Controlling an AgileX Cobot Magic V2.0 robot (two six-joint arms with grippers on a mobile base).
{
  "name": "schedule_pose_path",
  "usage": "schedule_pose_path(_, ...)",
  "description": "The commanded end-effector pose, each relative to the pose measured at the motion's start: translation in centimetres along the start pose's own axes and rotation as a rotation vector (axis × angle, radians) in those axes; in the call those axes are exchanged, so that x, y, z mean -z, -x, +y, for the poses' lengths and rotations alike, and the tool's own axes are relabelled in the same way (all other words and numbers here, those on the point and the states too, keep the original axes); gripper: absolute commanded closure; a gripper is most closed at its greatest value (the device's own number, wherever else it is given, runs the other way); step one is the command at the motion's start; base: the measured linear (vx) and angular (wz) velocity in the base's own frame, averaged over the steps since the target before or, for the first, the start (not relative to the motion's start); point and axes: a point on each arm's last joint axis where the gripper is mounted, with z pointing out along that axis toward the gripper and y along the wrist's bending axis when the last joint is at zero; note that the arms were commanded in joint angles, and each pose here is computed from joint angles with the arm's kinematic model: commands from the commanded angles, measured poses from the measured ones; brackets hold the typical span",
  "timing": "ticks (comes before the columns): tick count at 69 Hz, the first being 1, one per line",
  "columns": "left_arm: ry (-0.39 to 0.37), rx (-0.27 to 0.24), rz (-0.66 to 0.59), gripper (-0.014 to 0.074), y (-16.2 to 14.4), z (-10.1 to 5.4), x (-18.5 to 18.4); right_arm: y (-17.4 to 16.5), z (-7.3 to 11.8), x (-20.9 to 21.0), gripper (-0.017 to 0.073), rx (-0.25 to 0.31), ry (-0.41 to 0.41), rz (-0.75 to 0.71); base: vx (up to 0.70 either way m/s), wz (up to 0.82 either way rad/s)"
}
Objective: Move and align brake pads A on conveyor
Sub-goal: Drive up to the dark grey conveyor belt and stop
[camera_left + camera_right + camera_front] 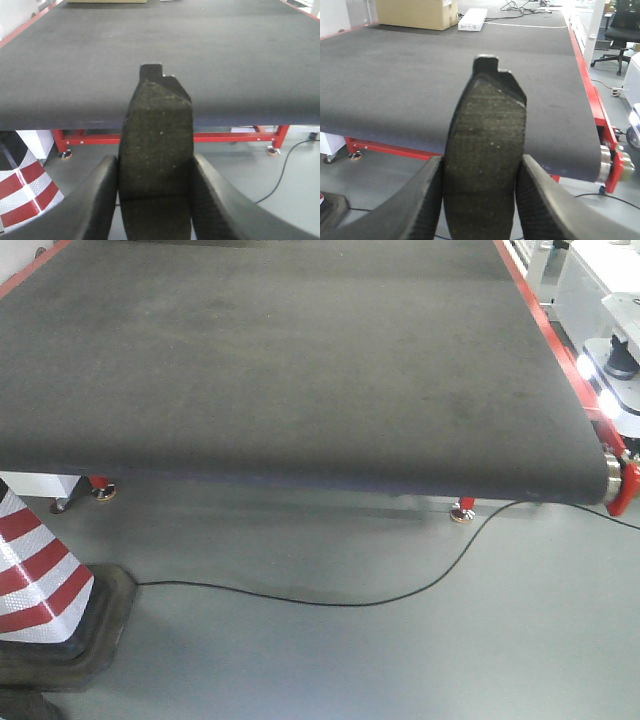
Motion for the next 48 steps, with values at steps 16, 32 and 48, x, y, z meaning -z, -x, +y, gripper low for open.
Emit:
schedule_pose_path(16, -0.002, 0.011, -0.117, 0.0599, 1.78, -0.04, 0.24, 1.94, -0.11, 0.31, 0.0561, 0.013, -0.01, -0.126, 0.24, 0.13)
schedule_pose_path(32, -0.002, 0.011, -0.117, 0.0599, 1.78, -0.04, 0.24, 1.94, -0.11, 0.31, 0.0561, 0.013, -0.01, -0.126, 0.36, 0.19)
schedule_pose_path(48, -0.002, 0.011, -0.117, 0.0599, 1.78, -0.04, 0.24, 1.94, -0.11, 0.31, 0.0561, 0.013, -0.01, -0.126, 0.39, -0.02)
